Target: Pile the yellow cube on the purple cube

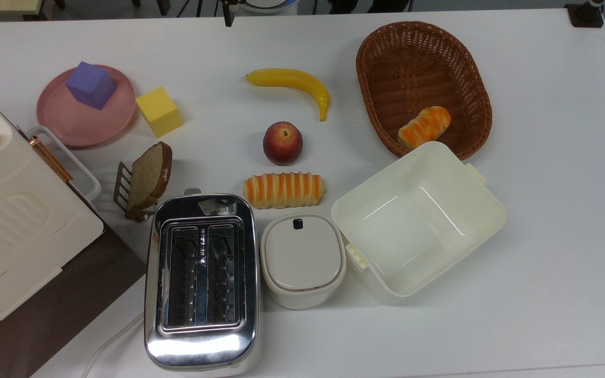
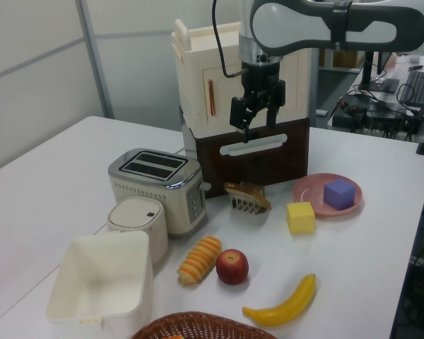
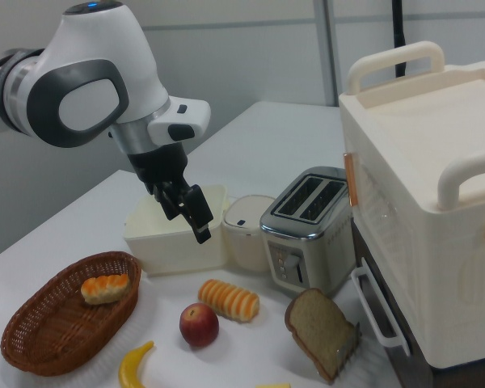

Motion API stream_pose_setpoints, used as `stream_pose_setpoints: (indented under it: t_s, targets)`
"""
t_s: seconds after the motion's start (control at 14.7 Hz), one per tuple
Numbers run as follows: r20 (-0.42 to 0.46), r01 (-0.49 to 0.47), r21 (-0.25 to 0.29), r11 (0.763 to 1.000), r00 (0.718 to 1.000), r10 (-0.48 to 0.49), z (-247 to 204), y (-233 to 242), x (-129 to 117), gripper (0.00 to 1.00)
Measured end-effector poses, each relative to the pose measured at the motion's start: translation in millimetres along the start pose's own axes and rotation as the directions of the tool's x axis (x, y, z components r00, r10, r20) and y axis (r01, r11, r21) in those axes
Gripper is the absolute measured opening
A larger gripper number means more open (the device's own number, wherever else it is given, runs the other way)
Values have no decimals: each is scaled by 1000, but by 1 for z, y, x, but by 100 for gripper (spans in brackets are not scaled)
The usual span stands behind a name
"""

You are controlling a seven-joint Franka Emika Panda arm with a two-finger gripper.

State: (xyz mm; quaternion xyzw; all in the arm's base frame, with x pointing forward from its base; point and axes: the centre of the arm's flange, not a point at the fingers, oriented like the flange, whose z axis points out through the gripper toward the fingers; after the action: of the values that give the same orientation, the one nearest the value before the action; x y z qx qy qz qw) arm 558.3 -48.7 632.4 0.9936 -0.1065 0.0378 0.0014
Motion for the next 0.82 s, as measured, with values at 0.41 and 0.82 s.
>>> stream_pose_setpoints:
  t_s: [0.41,0.82]
  targets:
    - [18,23,-1,1000,1000,-23,-1,3,-3,100]
    - [26,18,18,1000,999,-19,-2,4,-5,100]
